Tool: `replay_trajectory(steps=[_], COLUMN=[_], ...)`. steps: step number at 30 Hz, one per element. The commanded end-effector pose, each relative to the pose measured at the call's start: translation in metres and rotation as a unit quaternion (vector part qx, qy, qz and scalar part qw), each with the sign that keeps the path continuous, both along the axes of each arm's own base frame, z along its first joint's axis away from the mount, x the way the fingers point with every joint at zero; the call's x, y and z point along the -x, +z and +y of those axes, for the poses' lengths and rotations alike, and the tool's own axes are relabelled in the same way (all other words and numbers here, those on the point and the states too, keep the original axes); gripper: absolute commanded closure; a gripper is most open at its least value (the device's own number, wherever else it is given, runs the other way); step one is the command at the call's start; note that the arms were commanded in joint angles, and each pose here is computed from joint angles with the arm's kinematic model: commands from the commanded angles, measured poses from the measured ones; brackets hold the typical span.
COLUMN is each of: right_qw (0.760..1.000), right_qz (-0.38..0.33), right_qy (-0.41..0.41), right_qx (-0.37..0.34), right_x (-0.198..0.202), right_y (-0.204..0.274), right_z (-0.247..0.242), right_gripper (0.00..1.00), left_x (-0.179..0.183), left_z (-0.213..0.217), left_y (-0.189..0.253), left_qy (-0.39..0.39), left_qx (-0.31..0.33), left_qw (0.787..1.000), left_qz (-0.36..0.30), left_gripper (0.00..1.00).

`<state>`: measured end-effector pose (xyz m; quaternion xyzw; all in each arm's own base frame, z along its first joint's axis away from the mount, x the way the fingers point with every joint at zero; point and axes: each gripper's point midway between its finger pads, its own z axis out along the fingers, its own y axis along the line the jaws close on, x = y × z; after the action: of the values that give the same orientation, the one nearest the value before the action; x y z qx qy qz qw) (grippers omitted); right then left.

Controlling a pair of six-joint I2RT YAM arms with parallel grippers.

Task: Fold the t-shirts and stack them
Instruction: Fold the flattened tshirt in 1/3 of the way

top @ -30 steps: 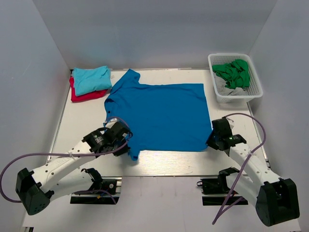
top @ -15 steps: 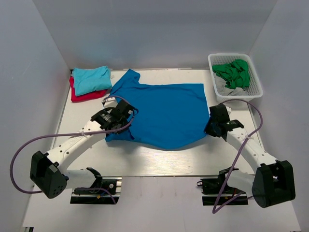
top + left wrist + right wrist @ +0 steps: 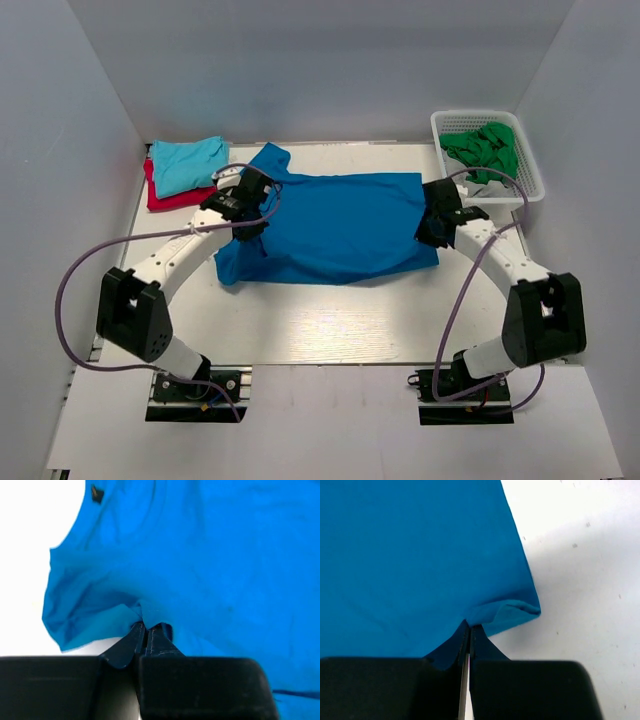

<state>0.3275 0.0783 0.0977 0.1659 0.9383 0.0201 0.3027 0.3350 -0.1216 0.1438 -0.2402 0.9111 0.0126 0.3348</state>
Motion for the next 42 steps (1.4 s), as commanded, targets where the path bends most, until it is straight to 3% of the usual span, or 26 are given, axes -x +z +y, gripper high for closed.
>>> replay_trajectory(steps=[1,9,19,20,21,22,23,24,29,31,36,38,42], right_qw=[1.000,1.000,0.999,0.999,0.999,0.999,0.999,0.999,0.999,0.996,0.991,0.989,0.990], right_qz=[-0.017,-0.012,0.000,0.003,0.004,-0.005,-0.003,-0.010,-0.036,-0.043,-0.050,-0.047,-0.015], right_qy=[-0.006,-0.020,-0.043,-0.042,-0.043,-0.039,-0.033,-0.025,0.030,0.069,0.112,0.128,0.124], right_qx=[0.014,0.020,0.030,0.029,0.029,0.028,0.020,0.018,-0.015,-0.039,-0.045,-0.049,-0.058], right_x=[-0.025,-0.067,-0.128,-0.130,-0.134,-0.140,-0.140,-0.142,-0.134,-0.123,-0.098,-0.090,-0.077], right_y=[0.011,0.004,-0.016,-0.018,-0.020,-0.018,-0.019,-0.016,0.000,0.004,0.007,-0.002,-0.024], right_z=[-0.003,-0.003,-0.011,-0.011,-0.011,-0.008,-0.005,-0.002,0.017,0.030,0.044,0.048,0.050], right_gripper=[1.00,1.00,1.00,0.79,0.78,0.77,0.63,0.57,0.34,0.10,0.10,0.10,0.10], left_x=[-0.034,-0.081,-0.137,-0.141,-0.143,-0.149,-0.152,-0.156,-0.170,-0.165,-0.123,-0.107,-0.068], left_z=[0.004,0.001,0.032,0.031,0.034,0.032,0.031,0.035,0.041,0.041,0.023,0.010,0.011], left_y=[0.024,-0.007,-0.044,-0.047,-0.055,-0.051,-0.047,-0.047,-0.018,-0.012,-0.021,-0.018,-0.069], left_qy=[-0.001,-0.028,0.009,0.009,0.005,0.005,0.005,0.009,0.001,-0.010,-0.057,-0.085,-0.084], left_qx=[0.013,0.002,-0.016,-0.016,-0.015,-0.013,-0.012,-0.008,-0.004,-0.004,0.019,0.058,0.074], left_qw=[0.999,1.000,0.999,0.999,0.999,0.999,1.000,1.000,1.000,1.000,0.998,0.995,0.992], left_qz=[-0.040,-0.006,0.028,0.028,0.038,0.031,0.026,0.025,-0.004,-0.006,0.007,0.006,0.053], left_gripper=[1.00,1.00,1.00,0.93,0.68,0.52,0.29,0.01,0.00,0.00,0.00,0.00,0.00])
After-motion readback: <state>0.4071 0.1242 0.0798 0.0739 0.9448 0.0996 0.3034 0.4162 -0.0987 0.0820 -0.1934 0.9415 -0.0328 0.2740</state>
